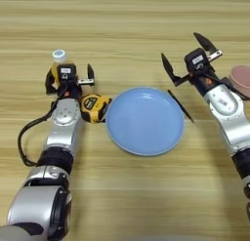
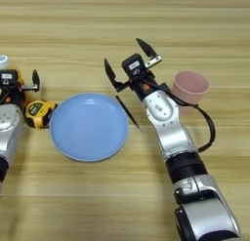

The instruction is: Move the objects on the table

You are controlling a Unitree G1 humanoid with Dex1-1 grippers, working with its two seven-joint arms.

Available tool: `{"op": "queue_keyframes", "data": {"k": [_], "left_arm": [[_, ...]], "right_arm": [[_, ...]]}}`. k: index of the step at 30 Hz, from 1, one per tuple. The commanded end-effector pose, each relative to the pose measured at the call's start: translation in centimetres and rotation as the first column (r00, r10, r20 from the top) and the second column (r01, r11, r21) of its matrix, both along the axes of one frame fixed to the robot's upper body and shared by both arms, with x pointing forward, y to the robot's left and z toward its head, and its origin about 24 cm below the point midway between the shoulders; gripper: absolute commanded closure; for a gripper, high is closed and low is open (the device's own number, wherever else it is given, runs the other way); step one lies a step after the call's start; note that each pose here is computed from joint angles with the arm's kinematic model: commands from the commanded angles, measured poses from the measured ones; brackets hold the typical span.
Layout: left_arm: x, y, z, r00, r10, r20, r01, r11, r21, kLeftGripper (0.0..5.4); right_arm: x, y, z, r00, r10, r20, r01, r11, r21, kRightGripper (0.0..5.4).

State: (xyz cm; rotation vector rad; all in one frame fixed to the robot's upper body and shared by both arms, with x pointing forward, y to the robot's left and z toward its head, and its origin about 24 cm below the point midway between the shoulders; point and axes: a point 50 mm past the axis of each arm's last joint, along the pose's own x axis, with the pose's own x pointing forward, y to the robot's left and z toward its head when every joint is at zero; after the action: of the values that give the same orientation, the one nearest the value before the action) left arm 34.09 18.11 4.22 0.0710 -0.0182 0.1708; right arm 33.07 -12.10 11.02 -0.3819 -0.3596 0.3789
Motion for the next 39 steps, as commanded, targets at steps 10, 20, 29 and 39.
{"op": "queue_keyframes", "data": {"k": [10, 20, 29, 39], "left_arm": [[-0.1, 0.7, 0.8, 0.999, -0.011, 0.048, 0.010, 0.999, 0.036, 0.00], [-0.2, 1.2, 1.0, 0.998, -0.018, 0.060, 0.016, 0.999, 0.032, 0.00], [-0.1, 1.4, 2.1, 0.989, -0.057, 0.133, 0.055, 0.998, 0.019, 0.00], [-0.3, 0.6, 5.0, 0.932, -0.165, 0.324, 0.165, 0.986, 0.029, 0.00]], "right_arm": [[1.7, 0.2, -3.9, 0.944, 0.024, -0.330, 0.070, 0.960, 0.270, 0.03], [2.2, 0.4, -3.8, 0.942, 0.036, -0.333, 0.074, 0.947, 0.311, 0.03], [2.3, 1.0, -4.2, 0.937, 0.040, -0.346, 0.071, 0.950, 0.304, 0.03], [2.3, 1.3, -4.5, 0.933, 0.044, -0.357, 0.069, 0.952, 0.297, 0.03]]}}
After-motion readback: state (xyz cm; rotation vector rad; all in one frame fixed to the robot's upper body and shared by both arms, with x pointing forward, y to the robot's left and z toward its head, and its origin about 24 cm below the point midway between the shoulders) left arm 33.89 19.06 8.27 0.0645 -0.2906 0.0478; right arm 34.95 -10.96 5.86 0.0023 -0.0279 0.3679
